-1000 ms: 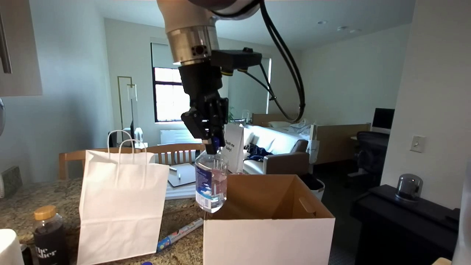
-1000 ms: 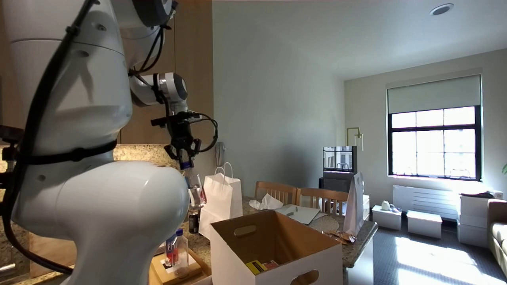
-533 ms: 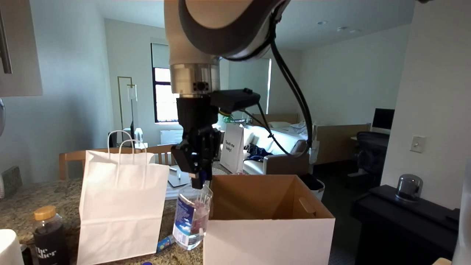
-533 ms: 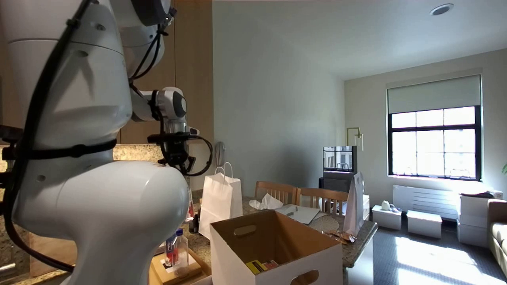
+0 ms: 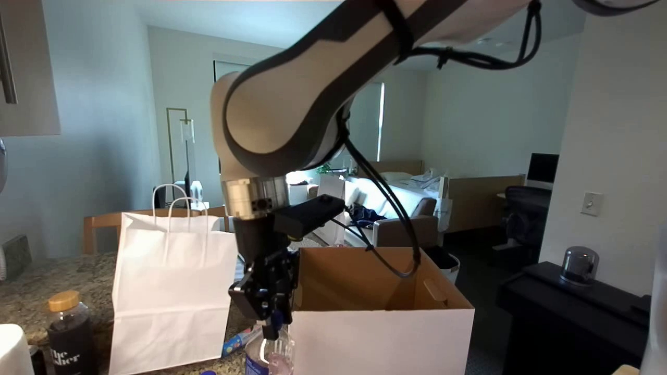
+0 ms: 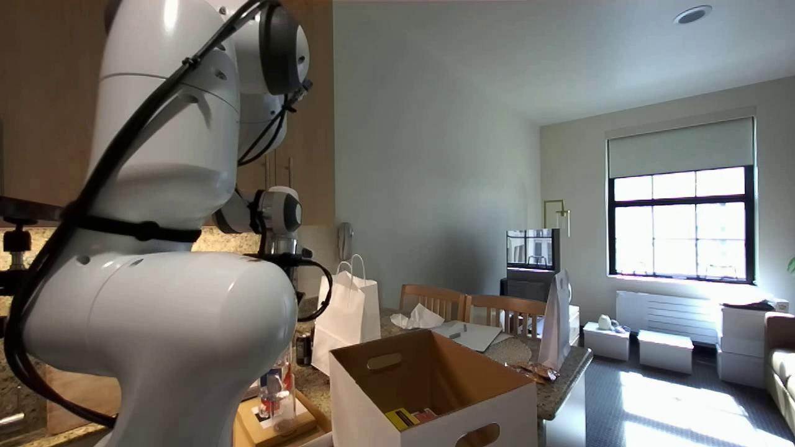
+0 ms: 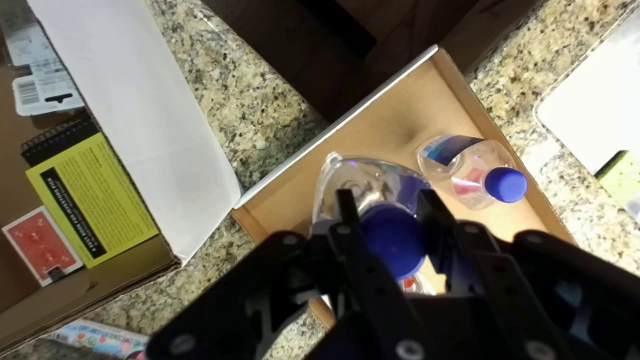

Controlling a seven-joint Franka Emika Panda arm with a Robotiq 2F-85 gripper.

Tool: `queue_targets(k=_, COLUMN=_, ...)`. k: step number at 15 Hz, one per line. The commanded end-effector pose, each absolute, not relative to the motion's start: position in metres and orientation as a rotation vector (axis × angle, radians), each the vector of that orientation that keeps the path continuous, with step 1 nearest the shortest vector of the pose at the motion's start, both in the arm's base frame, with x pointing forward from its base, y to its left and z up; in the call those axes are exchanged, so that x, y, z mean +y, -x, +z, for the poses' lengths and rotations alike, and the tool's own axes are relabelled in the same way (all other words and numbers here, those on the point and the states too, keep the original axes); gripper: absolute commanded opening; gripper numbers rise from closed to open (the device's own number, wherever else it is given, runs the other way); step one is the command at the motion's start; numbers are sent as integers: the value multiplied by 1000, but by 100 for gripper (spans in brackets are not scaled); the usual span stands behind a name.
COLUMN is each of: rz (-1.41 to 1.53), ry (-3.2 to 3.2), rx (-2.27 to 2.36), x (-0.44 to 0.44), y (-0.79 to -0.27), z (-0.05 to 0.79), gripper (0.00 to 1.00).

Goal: Remove two bottles from the box

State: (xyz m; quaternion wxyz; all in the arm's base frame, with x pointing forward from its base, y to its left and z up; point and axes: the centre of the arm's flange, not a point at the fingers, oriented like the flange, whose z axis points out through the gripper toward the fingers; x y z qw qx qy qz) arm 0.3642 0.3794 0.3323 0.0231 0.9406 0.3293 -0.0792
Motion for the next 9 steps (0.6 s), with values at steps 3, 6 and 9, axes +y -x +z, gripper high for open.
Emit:
queue_targets(k=3, rz=-412, ry=-2930, rx=980, x=395, y=-395, z=292, gripper=13)
queue_targets(k=6, rz=-438, ry=-2945, rx=928, x=385, y=-404, z=272, gripper=13)
queue_targets(k=9, rz=-516, ry=-2977, rx=904, x=379, y=-411, z=255, gripper=13)
